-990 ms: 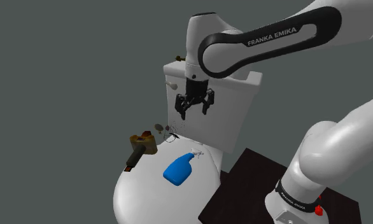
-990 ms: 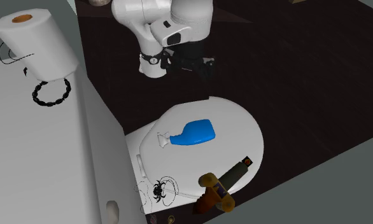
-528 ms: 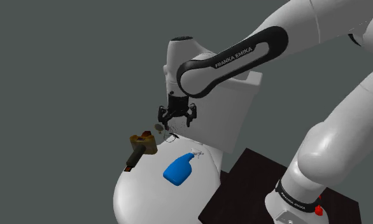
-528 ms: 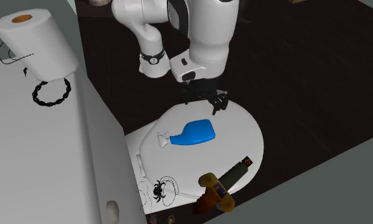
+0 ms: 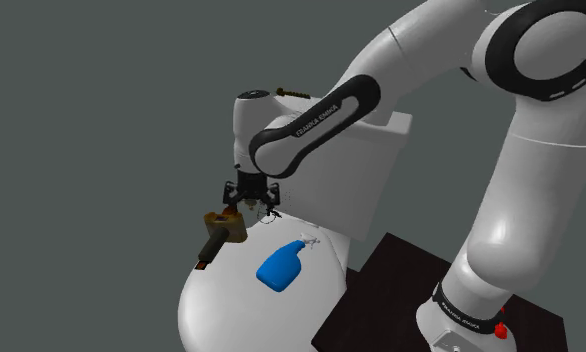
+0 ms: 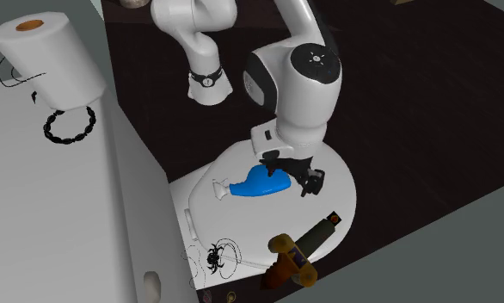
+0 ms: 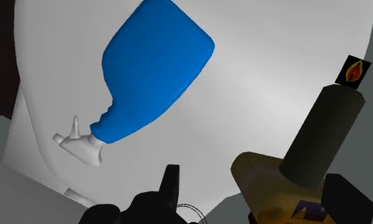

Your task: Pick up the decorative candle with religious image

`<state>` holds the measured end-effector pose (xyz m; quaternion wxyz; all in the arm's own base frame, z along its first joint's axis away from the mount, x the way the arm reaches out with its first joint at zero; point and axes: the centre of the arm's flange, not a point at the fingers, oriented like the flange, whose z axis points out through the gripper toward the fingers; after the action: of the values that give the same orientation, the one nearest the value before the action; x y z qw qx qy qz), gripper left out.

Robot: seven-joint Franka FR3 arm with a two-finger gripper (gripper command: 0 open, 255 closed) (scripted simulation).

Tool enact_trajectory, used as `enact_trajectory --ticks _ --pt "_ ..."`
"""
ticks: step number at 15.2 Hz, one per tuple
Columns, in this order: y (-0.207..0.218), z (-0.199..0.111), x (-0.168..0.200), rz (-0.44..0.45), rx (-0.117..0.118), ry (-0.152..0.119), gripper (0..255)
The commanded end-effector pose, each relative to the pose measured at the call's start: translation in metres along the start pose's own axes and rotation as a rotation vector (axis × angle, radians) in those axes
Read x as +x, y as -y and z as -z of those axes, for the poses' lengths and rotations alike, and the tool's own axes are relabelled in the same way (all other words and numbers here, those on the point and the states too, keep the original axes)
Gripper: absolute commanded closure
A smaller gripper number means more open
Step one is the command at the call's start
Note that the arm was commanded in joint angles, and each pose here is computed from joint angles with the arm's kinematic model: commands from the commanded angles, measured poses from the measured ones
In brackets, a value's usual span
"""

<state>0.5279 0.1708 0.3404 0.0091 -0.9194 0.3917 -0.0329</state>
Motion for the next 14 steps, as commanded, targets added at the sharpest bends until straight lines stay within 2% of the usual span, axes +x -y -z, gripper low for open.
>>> enact_trajectory --ticks 1,12,14 --pt "0.017 -0.02 0.006 -0.051 0.008 0.001 0" --pt "0.099 -0.12 0.063 -0.315 0.046 0.004 0" --pt "0.102 -0.129 0.066 -0.325 0.047 0.004 0"
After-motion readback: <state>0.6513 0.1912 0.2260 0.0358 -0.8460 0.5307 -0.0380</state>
